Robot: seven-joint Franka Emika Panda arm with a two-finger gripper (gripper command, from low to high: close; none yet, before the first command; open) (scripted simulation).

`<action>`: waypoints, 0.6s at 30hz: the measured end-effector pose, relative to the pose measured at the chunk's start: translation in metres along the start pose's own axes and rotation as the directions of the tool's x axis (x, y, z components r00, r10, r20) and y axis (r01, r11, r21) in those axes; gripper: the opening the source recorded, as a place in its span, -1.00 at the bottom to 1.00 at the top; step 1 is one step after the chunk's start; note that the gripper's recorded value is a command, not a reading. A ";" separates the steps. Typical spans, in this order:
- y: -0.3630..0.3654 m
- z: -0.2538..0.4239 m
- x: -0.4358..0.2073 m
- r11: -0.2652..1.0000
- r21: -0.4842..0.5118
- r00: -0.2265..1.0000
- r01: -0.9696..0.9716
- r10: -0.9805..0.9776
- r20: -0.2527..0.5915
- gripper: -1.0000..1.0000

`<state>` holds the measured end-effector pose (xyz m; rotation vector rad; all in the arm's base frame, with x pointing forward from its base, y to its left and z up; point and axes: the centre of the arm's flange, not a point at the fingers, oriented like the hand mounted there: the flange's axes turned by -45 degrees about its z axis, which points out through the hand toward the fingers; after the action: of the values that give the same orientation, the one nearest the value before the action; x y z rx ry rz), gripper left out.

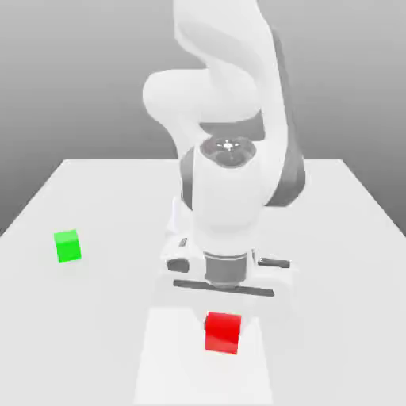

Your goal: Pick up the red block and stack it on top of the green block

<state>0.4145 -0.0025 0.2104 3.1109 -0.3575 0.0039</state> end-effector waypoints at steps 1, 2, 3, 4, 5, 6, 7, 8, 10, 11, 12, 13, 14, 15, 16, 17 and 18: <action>0.034 -0.004 0.002 0.998 -0.009 0.998 -0.069 0.069 -0.002 -1.00; 0.065 -0.008 0.002 0.991 -0.017 0.992 -0.129 0.129 -0.004 -1.00; 0.094 -0.011 -0.002 0.982 -0.024 0.983 -0.185 0.185 -0.006 -1.00; 0.122 -0.014 -0.007 0.970 -0.031 0.970 -0.241 0.241 -0.007 -1.00; 0.148 -0.017 -0.014 0.955 -0.036 0.956 -0.294 0.293 -0.009 -1.00; 0.171 -0.020 -0.023 0.940 -0.040 0.941 -0.338 0.338 -0.010 -1.00; 0.191 -0.023 -0.032 0.924 -0.044 0.925 -0.380 0.380 -0.010 -1.00; 0.210 -0.025 -0.042 0.908 -0.046 0.909 -0.417 0.417 -0.011 -1.00; 0.247 -0.029 -0.067 0.865 -0.047 0.866 -0.499 0.499 -0.011 -1.00; 0.266 -0.031 -0.081 0.838 -0.046 0.839 -0.544 0.544 -0.010 -1.00; 0.284 -0.032 -0.097 0.808 -0.044 0.809 -0.588 0.588 -0.009 -1.00; 0.300 -0.033 -0.114 0.776 -0.041 0.776 -0.630 0.630 -0.007 -1.00; 0.315 -0.034 -0.132 0.741 -0.036 0.742 -0.671 0.671 -0.005 -1.00; 0.329 -0.034 -0.150 0.704 -0.031 0.705 -0.709 0.709 -0.003 -1.00; 0.340 -0.035 -0.169 0.666 -0.024 0.666 -0.745 0.746 -0.001 -1.00; 0.351 -0.035 -0.188 0.626 -0.017 0.626 -0.780 0.780 0.002 -1.00; 0.359 -0.034 -0.207 0.585 -0.008 0.585 -0.811 0.811 0.006 -1.00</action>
<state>0.1313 -0.3050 0.2476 2.6052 -1.7346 -0.0041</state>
